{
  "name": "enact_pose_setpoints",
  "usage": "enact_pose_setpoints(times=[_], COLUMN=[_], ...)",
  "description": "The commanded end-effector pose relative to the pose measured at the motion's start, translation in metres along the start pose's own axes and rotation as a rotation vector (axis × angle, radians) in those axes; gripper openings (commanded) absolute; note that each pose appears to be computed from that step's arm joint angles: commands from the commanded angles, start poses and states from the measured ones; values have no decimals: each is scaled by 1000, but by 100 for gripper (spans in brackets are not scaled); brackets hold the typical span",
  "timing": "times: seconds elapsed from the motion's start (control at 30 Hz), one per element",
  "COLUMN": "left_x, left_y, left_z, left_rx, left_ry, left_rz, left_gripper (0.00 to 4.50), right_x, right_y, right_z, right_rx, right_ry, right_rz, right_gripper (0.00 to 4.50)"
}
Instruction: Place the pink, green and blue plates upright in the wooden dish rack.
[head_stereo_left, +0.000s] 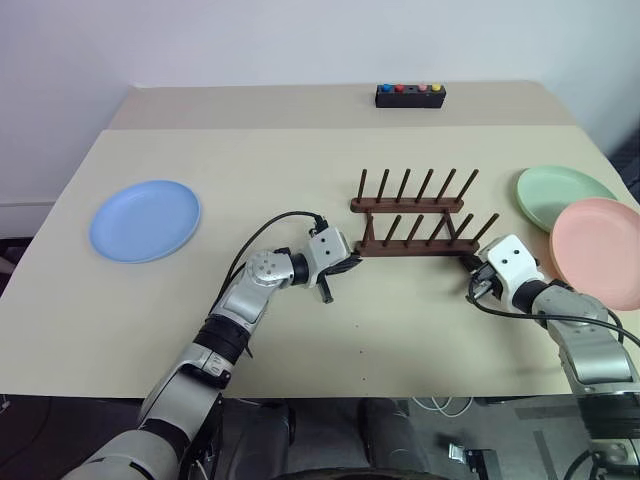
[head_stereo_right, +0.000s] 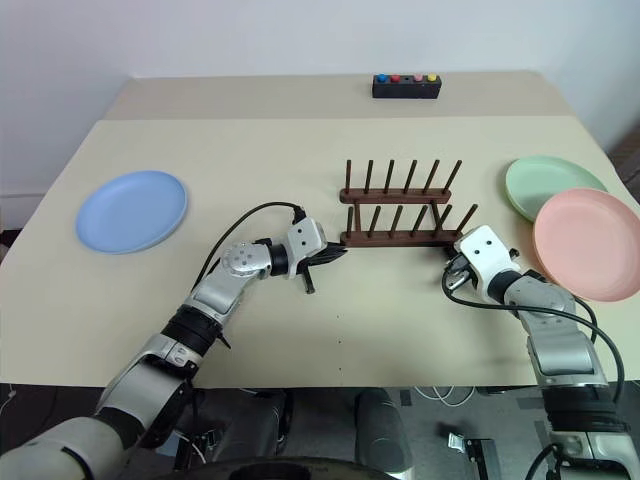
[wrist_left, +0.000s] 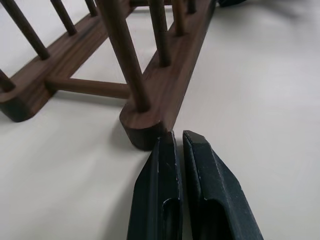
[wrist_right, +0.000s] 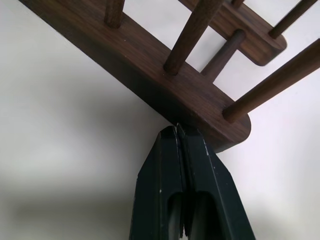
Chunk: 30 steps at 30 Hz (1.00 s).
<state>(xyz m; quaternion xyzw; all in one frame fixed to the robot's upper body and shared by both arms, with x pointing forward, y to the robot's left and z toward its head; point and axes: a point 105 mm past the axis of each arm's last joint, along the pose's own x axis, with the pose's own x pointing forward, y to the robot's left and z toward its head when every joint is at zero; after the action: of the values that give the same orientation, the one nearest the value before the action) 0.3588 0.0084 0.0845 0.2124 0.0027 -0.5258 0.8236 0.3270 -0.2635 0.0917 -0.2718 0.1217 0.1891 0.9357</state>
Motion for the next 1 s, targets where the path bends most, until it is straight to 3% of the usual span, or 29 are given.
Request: enact_pose_setpoints(times=[0.03, 0.4, 0.63, 0.73, 0.93, 1.0], left_x=[0, -1, -20, -39, -64, -65], left_y=[12, 15, 1, -7, -31, -35], left_z=[4, 1, 1, 6, 7, 9], left_rx=[23, 26, -4, -53, -128, -141], left_ry=[-9, -10, -31, -71, -80, -87], left_rz=[52, 72, -13, -61, -196, -210], left_gripper=[22, 22, 22, 14, 14, 14], right_x=[5, 11, -21, -49, -93, -103], right_y=[-5, -7, -8, -11, -32, -37], right_z=[9, 11, 26, 28, 29, 23], right_rx=[-23, -40, -37, -20, -65, -50], right_ry=[-30, -48, -98, -81, -6, 33], right_rz=[-16, -17, -2, -8, -144, -186], right_gripper=[0, 0, 0, 123, 422, 445])
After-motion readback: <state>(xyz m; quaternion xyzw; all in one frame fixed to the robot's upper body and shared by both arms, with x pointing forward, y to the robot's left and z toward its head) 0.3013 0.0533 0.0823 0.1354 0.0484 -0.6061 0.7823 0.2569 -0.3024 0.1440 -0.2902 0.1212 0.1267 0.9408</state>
